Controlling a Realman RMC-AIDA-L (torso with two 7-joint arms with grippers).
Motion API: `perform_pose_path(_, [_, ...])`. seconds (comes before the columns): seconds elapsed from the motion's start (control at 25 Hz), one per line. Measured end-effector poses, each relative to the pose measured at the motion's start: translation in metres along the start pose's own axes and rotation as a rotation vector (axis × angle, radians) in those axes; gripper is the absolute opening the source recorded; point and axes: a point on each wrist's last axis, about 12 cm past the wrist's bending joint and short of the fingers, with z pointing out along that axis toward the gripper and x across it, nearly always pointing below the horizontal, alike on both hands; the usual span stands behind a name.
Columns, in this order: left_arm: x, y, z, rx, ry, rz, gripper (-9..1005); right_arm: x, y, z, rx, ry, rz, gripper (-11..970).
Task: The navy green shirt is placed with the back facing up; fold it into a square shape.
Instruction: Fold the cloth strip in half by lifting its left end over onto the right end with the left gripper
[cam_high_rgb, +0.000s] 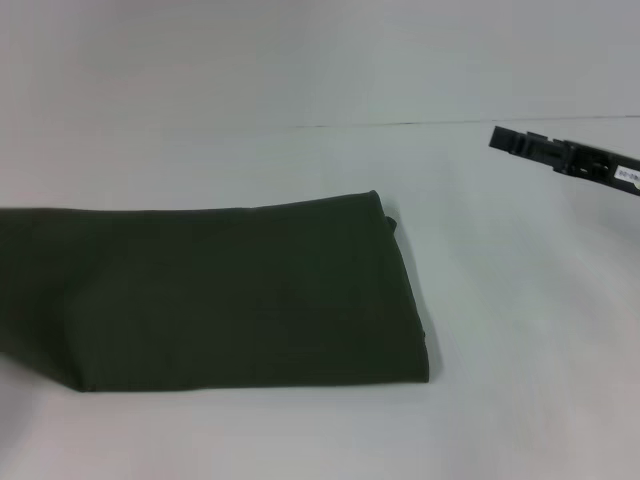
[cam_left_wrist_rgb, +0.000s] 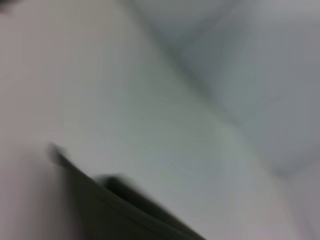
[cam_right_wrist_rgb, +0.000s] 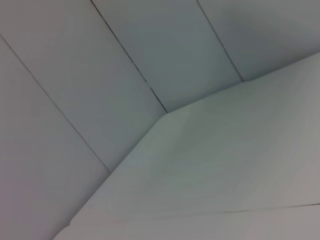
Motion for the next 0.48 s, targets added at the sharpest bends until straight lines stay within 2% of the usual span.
perform_pose_path(0.16, [0.011, -0.054, 0.045, 0.344, 0.039, 0.072, 22, 0.005, -0.006, -0.015, 0.012, 0.001, 0.007, 886])
perform_pose_path(0.24, [0.021, -0.08, 0.071, 0.469, 0.074, 0.1, 22, 0.006, -0.009, -0.025, 0.011, 0.001, 0.008, 886])
perform_pose_path(0.4, [0.046, -0.121, 0.124, 0.659, 0.173, 0.124, 22, 0.006, -0.017, -0.05, 0.018, -0.004, 0.011, 886])
perform_pose_path(0.48, [0.064, -0.133, 0.147, 0.723, 0.202, 0.095, 22, 0.007, -0.021, -0.064, 0.024, -0.014, 0.012, 886])
